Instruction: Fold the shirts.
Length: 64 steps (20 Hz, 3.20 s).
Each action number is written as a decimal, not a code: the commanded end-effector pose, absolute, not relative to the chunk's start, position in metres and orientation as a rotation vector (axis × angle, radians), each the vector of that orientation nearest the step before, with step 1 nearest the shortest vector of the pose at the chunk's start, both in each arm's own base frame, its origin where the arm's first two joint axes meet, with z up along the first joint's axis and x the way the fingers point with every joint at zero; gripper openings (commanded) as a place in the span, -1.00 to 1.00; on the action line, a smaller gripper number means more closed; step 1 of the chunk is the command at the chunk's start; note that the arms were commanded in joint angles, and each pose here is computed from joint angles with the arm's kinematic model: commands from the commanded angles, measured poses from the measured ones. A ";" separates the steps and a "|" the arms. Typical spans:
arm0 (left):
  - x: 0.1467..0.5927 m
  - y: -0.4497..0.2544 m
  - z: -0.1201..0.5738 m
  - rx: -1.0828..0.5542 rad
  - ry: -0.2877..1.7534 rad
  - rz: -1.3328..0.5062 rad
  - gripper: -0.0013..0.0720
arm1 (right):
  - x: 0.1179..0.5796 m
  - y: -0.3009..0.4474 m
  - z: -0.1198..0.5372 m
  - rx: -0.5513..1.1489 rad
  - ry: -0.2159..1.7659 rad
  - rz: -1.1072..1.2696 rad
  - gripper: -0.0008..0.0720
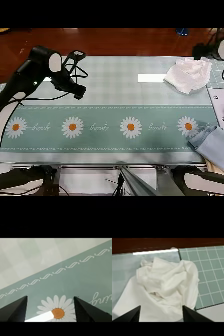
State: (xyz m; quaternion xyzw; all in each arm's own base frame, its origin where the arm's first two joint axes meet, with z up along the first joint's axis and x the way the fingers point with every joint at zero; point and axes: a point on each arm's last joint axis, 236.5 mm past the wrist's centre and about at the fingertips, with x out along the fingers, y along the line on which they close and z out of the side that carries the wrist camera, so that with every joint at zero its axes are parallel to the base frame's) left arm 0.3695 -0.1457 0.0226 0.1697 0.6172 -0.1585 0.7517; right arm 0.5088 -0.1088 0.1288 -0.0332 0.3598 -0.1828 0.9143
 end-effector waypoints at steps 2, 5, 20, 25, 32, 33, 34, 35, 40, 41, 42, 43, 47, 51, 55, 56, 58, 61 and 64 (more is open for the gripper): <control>0.377 -0.144 0.024 0.412 1.317 -0.356 1.00 | 0.510 -0.170 0.074 0.149 0.795 -0.477 0.66; 0.376 -0.144 0.024 0.411 1.318 -0.358 1.00 | 0.509 -0.179 0.019 0.274 0.887 -0.490 0.66; 0.376 -0.144 0.026 0.411 1.313 -0.358 1.00 | 0.515 -0.174 -0.079 0.331 1.028 -0.477 -0.91; 0.388 -0.149 0.078 0.400 1.209 -0.368 0.05 | 0.520 -0.173 0.049 0.177 0.818 -0.394 -0.92; 0.398 -0.153 0.265 0.318 0.795 -0.371 0.05 | 0.448 -0.105 0.306 0.138 0.314 -0.228 -0.92; 0.389 -0.149 0.288 0.306 0.747 -0.369 0.08 | 0.430 -0.089 0.338 0.139 0.242 -0.190 -0.92; 0.379 -0.145 0.308 0.297 0.710 -0.368 0.15 | 0.408 -0.070 0.369 0.142 0.169 -0.145 -0.92; 0.368 -0.141 0.326 0.287 0.671 -0.367 0.15 | 0.387 -0.055 0.395 0.153 0.106 -0.106 -0.92; 0.315 -0.118 0.382 0.253 0.524 -0.363 0.32 | 0.290 0.002 0.474 0.217 -0.116 0.057 -0.92; 0.307 -0.114 0.390 0.248 0.502 -0.362 0.71 | 0.281 0.006 0.478 0.218 -0.124 0.068 -0.92; 0.301 -0.112 0.395 0.244 0.487 -0.361 0.87 | 0.276 0.008 0.476 0.215 -0.113 0.071 -0.92; 0.296 -0.110 0.398 0.242 0.480 -0.361 0.87 | 0.276 0.009 0.470 0.214 -0.087 0.074 -0.92; 0.286 -0.105 0.377 0.257 0.574 -0.362 0.84 | 0.296 0.039 0.440 0.301 0.051 0.200 -0.92; 0.289 -0.107 0.345 0.277 0.679 -0.363 0.84 | 0.332 0.079 0.398 0.385 0.234 0.387 -0.92; 0.294 -0.108 0.321 0.291 0.743 -0.364 0.84 | 0.369 0.119 0.329 0.337 0.464 0.471 -0.92; 0.295 -0.109 0.317 0.294 0.756 -0.363 0.84 | 0.375 0.143 0.309 0.301 0.522 0.516 -0.92; 0.298 -0.110 0.311 0.298 0.773 -0.364 0.84 | 0.379 0.200 0.269 0.233 0.631 0.623 -0.92; 0.305 -0.113 0.303 0.304 0.798 -0.363 0.84 | 0.375 0.287 0.216 0.168 0.735 0.765 -0.92; 0.312 -0.113 0.290 0.316 0.836 -0.352 0.84 | 0.374 0.338 0.178 0.145 0.782 0.822 -0.91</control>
